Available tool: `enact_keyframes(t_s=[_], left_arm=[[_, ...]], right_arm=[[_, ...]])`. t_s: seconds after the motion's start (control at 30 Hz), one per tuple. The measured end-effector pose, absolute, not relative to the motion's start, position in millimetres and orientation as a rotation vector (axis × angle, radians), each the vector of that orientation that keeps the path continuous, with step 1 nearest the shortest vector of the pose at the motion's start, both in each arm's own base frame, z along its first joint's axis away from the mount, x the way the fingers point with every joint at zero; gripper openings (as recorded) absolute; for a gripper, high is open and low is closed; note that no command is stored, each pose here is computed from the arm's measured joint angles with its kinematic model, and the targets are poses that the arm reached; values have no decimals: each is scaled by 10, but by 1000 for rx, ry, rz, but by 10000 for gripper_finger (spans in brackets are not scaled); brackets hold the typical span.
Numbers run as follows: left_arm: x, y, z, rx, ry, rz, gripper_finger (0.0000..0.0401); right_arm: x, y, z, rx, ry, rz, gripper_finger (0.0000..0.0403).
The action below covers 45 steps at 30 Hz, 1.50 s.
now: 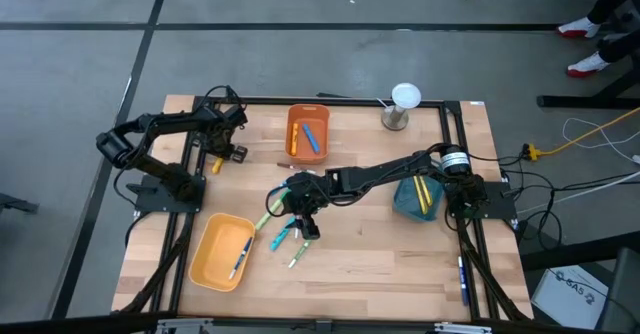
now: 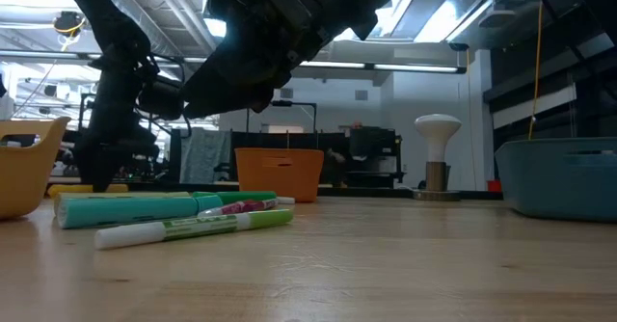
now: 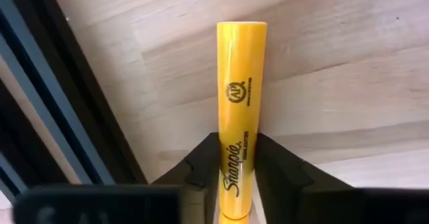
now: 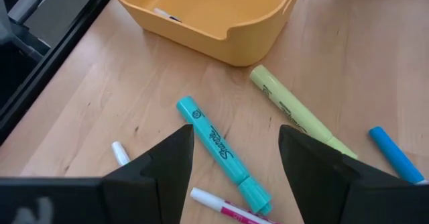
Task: Pick & Place Markers
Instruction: Put the yellow highlighter pen into the orange bin
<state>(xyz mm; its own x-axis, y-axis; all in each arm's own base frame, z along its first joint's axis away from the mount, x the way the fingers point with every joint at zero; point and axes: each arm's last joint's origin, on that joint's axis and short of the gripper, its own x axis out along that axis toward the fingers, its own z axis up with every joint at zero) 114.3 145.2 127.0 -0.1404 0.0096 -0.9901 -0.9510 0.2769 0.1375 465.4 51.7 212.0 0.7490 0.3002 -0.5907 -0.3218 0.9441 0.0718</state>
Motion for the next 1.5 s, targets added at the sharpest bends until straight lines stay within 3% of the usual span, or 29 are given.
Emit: enact_keyframes(t_s=[0.47, 0.9, 1.5], left_arm=[[1186, 1380, 1354, -861, 1394, 1004, 56], [1387, 1150, 1790, -770, 1033, 807, 55], [1387, 874, 2278, -630, 663, 673, 55]], right_arm=[[4651, 517, 2117, 15, 652, 323, 216], [4653, 517, 2119, 14, 650, 324, 216], [4653, 517, 2120, 14, 649, 324, 216]])
